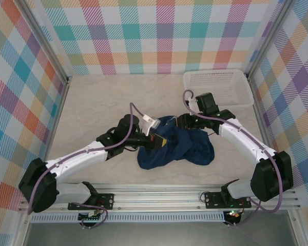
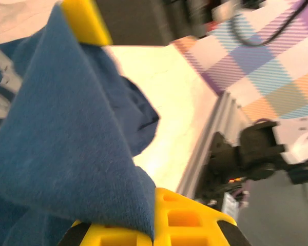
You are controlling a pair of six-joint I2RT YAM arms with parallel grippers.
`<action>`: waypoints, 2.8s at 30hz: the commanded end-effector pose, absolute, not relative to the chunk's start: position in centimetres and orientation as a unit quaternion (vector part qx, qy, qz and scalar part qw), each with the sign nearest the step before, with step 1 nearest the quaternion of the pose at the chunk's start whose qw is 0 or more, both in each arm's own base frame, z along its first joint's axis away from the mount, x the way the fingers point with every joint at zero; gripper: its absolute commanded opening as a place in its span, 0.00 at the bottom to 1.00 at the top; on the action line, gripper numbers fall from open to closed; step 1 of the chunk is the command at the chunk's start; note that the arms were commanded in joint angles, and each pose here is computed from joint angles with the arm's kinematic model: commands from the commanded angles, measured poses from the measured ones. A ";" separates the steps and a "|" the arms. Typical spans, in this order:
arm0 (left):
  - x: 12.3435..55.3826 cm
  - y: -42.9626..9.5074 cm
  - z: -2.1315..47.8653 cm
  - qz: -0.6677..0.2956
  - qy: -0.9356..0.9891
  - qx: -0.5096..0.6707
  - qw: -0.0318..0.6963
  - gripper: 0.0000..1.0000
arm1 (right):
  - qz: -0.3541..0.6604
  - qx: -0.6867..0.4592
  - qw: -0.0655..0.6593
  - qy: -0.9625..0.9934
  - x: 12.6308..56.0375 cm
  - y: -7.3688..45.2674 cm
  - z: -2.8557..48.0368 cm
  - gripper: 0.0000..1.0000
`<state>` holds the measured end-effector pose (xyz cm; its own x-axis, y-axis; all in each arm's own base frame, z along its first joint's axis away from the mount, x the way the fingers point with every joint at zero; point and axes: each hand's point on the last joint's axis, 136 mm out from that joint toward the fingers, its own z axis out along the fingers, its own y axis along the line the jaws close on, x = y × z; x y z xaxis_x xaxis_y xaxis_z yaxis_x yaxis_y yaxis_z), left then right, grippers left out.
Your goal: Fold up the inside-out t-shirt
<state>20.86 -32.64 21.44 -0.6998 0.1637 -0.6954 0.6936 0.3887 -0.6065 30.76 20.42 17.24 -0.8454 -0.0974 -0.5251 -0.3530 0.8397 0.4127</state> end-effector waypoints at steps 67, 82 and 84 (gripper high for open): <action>22.9 -28.3 23.4 -0.399 0.790 0.278 0.373 0.51 | 0.540 -0.265 0.210 0.771 21.6 26.0 25.7 0.00; 22.6 -32.3 21.9 -0.420 0.778 0.348 0.312 0.18 | 0.529 -0.256 0.218 0.779 21.8 25.2 25.3 0.00; 22.6 -32.1 22.1 -0.419 0.777 0.347 0.316 0.13 | 0.524 -0.252 0.219 0.784 22.1 25.1 25.0 0.00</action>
